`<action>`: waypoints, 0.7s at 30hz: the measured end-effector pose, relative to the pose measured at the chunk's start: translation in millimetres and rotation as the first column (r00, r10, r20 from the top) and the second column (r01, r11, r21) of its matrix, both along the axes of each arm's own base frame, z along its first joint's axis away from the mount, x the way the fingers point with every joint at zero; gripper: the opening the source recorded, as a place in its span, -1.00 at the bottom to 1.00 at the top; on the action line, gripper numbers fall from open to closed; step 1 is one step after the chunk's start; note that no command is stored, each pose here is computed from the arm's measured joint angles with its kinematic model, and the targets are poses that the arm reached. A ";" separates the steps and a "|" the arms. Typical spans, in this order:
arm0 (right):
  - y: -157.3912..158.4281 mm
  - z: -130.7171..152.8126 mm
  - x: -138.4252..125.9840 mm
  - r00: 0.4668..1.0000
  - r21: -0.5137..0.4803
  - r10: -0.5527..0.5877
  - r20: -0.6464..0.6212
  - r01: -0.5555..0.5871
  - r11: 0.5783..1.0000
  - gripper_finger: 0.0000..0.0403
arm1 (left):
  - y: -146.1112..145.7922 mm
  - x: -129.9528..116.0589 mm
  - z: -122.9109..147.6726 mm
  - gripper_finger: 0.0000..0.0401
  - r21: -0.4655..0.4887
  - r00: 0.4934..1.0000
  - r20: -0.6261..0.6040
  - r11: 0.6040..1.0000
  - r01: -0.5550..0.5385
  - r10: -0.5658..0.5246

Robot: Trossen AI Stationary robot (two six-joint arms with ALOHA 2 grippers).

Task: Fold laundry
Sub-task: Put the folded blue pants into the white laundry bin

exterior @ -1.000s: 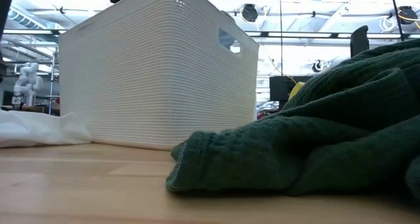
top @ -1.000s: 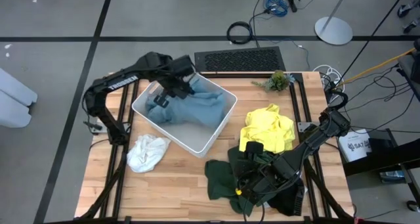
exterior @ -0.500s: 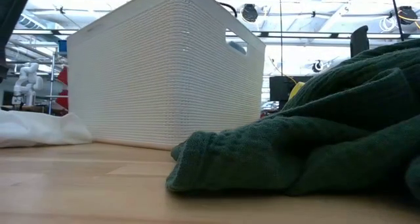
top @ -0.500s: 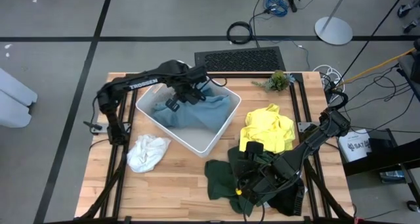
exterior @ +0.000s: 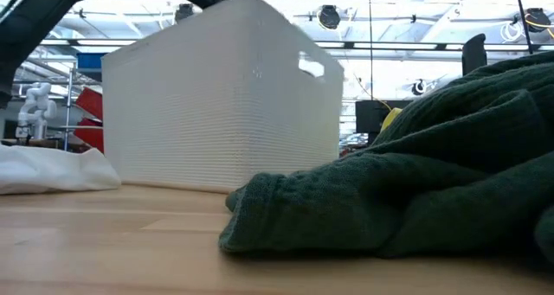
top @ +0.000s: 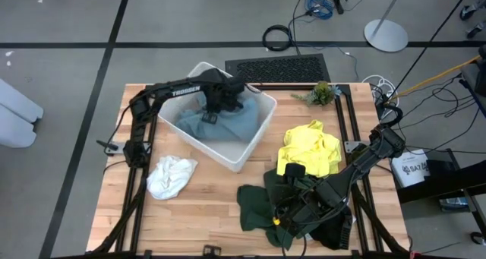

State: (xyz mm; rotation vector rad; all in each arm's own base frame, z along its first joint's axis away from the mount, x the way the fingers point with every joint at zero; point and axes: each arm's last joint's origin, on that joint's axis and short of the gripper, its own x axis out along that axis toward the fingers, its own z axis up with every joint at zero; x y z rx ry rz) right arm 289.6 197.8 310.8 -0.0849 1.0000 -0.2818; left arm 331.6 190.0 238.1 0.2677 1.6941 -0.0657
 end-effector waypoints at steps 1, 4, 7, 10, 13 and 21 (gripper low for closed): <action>0.2 0.0 -0.1 1.000 0.002 -0.003 0.001 0.003 1.000 0.23 | 5.9 -3.3 -1.5 -0.90 0.000 0.999 -0.004 0.999 -0.047 0.047; 0.0 -0.1 -0.5 1.000 0.007 -0.015 0.001 0.015 1.000 0.23 | 19.4 -10.5 -4.5 -0.89 -0.034 0.991 0.012 0.990 -0.133 0.134; -0.1 -0.2 -0.6 1.000 0.009 -0.019 0.001 0.019 1.000 0.23 | 24.3 -12.2 -4.8 -0.81 -0.082 0.986 0.049 0.985 -0.154 0.159; -0.1 -0.2 -0.6 1.000 0.009 -0.019 0.001 0.019 1.000 0.23 | 23.4 -10.3 -5.1 -0.62 -0.089 0.985 0.064 0.984 -0.151 0.157; -0.1 -0.1 -0.6 1.000 0.008 -0.018 0.002 0.018 1.000 0.23 | 18.9 -7.5 -5.1 -0.42 -0.076 0.981 0.060 0.980 -0.182 0.187; -0.1 -0.1 -0.5 1.000 0.005 -0.014 0.001 0.014 1.000 0.23 | 9.9 -0.7 12.8 -0.24 -0.030 0.984 0.085 0.987 -0.157 0.159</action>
